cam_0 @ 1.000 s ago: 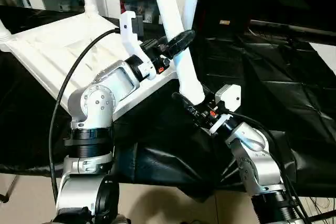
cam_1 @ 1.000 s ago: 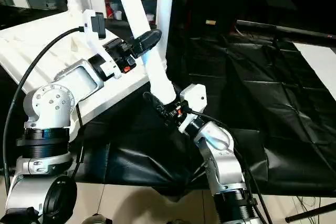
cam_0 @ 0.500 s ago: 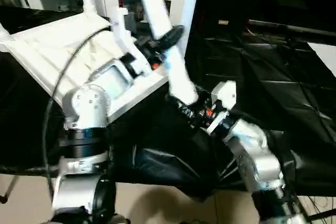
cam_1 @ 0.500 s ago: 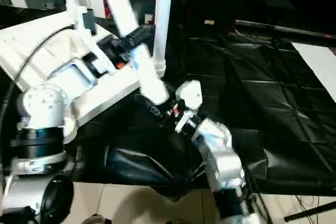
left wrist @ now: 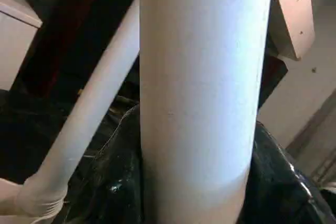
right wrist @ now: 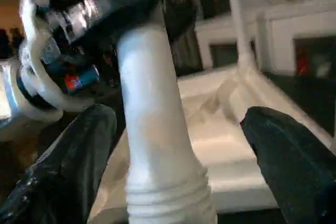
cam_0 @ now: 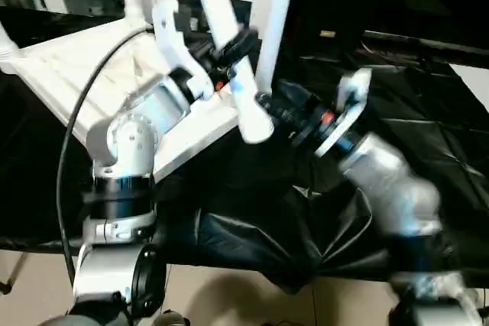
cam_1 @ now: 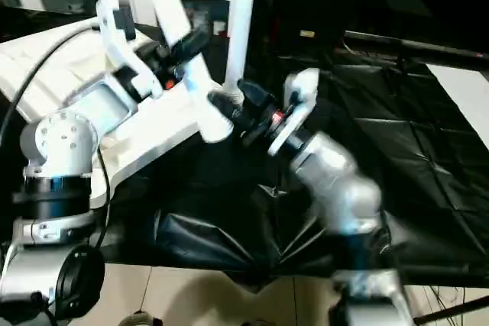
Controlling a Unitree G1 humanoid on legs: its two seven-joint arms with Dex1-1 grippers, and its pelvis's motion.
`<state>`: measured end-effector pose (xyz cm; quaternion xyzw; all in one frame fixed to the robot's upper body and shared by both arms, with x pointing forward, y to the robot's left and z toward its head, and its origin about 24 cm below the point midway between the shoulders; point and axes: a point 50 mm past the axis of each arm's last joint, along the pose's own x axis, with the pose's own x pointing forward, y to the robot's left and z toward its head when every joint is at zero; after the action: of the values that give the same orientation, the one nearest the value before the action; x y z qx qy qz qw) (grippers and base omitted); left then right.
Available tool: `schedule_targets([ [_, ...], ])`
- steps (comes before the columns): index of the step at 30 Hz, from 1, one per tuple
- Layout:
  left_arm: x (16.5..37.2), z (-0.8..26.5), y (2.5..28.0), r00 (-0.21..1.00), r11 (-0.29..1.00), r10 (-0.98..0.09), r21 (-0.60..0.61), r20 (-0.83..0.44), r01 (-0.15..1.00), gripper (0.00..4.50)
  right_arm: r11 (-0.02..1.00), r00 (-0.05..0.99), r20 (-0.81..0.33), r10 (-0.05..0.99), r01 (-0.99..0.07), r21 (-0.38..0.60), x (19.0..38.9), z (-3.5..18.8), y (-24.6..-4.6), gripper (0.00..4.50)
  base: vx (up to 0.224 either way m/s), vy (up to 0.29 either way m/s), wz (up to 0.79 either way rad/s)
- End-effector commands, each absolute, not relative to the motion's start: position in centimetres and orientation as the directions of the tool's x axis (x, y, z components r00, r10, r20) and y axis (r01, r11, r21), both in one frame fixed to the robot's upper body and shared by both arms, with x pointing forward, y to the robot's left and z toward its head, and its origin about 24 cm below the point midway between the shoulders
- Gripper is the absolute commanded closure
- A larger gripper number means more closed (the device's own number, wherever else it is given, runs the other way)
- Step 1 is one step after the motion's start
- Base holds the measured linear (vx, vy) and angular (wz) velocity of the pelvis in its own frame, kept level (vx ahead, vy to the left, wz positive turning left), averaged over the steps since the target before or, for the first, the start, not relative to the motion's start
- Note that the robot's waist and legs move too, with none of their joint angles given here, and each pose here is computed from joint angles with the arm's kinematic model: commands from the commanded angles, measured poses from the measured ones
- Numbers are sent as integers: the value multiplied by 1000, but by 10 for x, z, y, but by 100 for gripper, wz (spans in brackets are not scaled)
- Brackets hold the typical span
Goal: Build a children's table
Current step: Pick table leg
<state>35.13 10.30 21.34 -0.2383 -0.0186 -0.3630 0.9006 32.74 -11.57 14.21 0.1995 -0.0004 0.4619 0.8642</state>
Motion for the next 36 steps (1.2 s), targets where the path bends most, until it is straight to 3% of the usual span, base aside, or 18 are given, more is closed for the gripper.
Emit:
schedule_targets([
  [1,350,220,93,699,605,-683,-372,214,704,260,464,543,111,833,-793,395,334,145,-119,31,0,0,0],
  [12,345,214,91,675,595,-716,-352,175,722,260,352,421,80,903,-836,421,340,161,-115,31,0,0,0],
  [15,343,213,88,655,587,-738,-324,163,742,260,380,400,-14,916,-859,343,342,160,-113,31,0,0,0],
  [19,341,211,86,648,584,-744,-316,159,748,260,410,413,-55,909,-861,300,341,153,-106,31,0,0,0],
  [20,341,211,85,649,585,-744,-316,159,747,260,419,419,-66,906,-860,291,340,150,-103,58,0,0,0],
  [30,340,204,86,689,642,-716,-283,111,713,260,516,504,-117,856,-815,263,338,129,-82,141,0,0,0],
  [34,338,198,86,707,665,-701,-275,91,695,260,484,480,-87,873,-830,277,333,128,-78,166,0,0,0],
  [36,336,195,88,719,678,-691,-273,81,682,260,399,398,-66,915,-871,285,324,126,-74,188,0,0,0],
])
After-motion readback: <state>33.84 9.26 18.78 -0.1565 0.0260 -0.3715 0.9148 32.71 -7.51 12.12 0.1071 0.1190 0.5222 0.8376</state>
